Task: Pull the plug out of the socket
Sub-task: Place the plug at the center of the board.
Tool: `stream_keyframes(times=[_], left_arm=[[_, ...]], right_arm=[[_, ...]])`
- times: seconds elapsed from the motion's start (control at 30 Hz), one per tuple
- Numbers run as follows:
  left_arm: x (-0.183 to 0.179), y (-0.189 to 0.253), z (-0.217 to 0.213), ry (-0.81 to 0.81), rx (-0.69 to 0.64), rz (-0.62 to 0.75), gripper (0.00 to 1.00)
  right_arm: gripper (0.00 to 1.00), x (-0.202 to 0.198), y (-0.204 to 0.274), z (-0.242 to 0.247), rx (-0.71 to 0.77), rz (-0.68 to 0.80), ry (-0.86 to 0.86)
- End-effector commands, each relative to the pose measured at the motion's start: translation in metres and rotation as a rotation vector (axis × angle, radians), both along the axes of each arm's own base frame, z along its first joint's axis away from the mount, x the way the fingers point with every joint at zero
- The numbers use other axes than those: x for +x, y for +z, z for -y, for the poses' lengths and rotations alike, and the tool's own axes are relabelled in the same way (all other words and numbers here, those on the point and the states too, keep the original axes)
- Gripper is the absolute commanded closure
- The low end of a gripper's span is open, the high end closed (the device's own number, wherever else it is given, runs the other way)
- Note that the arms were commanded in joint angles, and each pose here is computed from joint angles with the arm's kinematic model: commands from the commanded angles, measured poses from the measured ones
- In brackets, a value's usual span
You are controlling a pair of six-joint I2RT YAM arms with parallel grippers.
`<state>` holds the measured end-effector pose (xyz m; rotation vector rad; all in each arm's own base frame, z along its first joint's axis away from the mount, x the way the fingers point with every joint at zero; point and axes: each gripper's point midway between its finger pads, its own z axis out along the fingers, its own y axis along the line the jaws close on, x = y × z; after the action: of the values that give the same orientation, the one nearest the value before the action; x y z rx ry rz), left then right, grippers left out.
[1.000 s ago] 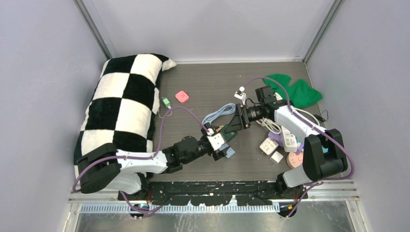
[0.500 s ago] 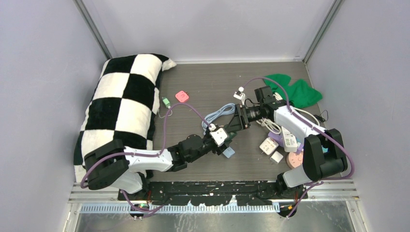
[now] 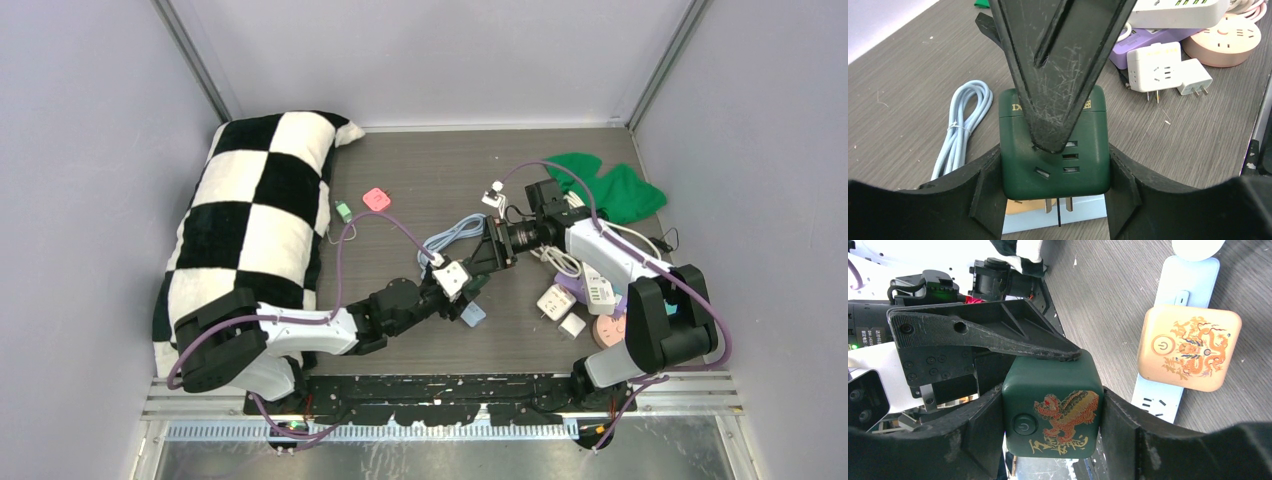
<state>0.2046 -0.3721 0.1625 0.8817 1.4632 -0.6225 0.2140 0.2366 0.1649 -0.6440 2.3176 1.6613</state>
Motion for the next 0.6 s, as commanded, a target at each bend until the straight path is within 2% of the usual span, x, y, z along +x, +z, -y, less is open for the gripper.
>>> stream_keyframes(times=[0.0, 0.27, 0.4, 0.57], left_arm=[[0.003, 0.019, 0.001, 0.017, -0.117, -0.044, 1.00], [0.007, 0.007, -0.021, 0.019, -0.152, -0.214, 1.00], [0.018, 0.004, -0.046, 0.098, -0.182, -0.321, 1.00], [0.040, 0.006, -0.090, 0.290, -0.194, -0.408, 1.00]], right_arm=[[0.01, -0.005, 0.006, 0.000, 0.014, 0.051, 0.020], [0.00, -0.006, 0.007, 0.002, 0.011, 0.074, 0.032], [0.00, -0.007, 0.007, 0.004, 0.005, 0.091, 0.041], [0.00, -0.005, 0.007, 0.006, 0.002, 0.095, 0.036]])
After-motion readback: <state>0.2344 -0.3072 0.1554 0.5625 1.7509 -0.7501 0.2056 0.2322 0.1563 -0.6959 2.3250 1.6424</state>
